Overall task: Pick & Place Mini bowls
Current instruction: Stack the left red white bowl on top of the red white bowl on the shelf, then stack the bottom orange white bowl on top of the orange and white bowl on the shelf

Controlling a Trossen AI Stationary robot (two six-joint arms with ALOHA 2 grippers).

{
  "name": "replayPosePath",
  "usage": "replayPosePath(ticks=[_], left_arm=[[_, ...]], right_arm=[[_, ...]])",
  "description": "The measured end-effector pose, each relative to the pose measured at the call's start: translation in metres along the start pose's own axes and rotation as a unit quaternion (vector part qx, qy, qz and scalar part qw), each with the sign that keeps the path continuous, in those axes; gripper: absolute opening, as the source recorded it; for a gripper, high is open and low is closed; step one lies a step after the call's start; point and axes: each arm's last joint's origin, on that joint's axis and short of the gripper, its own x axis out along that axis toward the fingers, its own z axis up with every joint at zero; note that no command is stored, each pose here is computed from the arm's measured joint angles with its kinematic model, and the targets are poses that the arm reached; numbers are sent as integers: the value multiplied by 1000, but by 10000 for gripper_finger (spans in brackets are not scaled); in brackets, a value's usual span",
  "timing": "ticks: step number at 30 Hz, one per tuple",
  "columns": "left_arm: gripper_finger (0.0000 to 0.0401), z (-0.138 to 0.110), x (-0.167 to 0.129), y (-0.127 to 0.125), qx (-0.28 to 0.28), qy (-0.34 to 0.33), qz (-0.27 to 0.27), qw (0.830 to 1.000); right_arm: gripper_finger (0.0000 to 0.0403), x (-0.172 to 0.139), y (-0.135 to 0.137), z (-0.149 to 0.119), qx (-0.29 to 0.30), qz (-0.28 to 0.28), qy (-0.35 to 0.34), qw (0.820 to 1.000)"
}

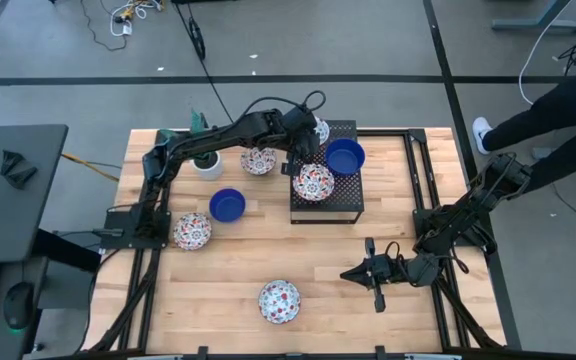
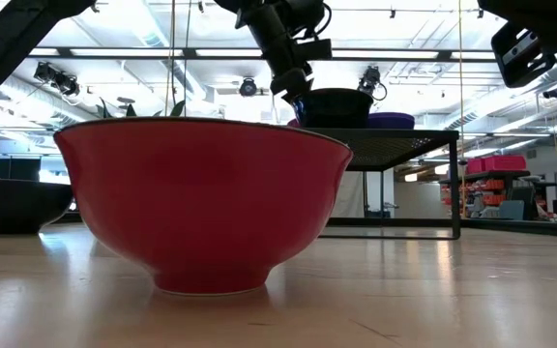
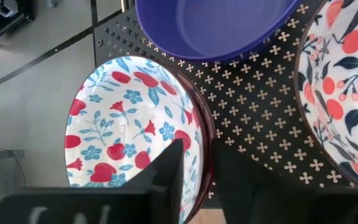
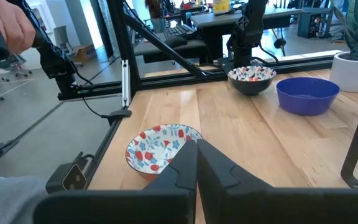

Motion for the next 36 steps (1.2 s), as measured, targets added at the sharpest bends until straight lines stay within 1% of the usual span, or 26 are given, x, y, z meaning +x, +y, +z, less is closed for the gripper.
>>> replayPosePath(ticks=[4, 7, 9, 11, 16, 19, 22, 26, 29, 31, 36], left_arm=[[116, 2, -4, -1, -7, -4, 0, 1000], [119, 4, -10, -1, -8, -21, -8, 1000], [110, 5, -12, -1, -11, -36, -24, 999], [93, 5, -12, -1, -13, -44, -32, 998], [37, 1, -9, 4, -24, -40, -30, 998], [11, -3, -5, 7, -37, -33, -31, 998], [5, -2, -4, 8, -38, -37, -28, 998], [17, 1, -3, 6, -36, -45, -24, 998], [21, 6, -15, 4, -32, -56, -18, 998], [21, 11, -29, 0, -33, -62, -11, 997], [7, 20, -87, -15, -14, -74, 3, 997]], right_arm=[[13, 0, 0, 0, 0, 0, 0, 1000], [13, 0, 0, 0, 0, 0, 0, 1000], [13, 0, 0, 0, -1, 0, 0, 1000], [13, 0, 0, 0, -1, 0, 1, 1000], [13, 0, 0, 0, -1, 0, 1, 1000], [13, 0, 0, 0, -1, 0, 1, 1000], [13, 0, 0, 0, -1, 0, 1, 1000], [13, 0, 0, 0, -1, 0, 1, 1000], [13, 0, 0, 0, -2, 0, 1, 1000], [13, 0, 0, -1, -2, -1, 2, 1000], [13, 0, 0, -1, -2, -1, 2, 1000]])
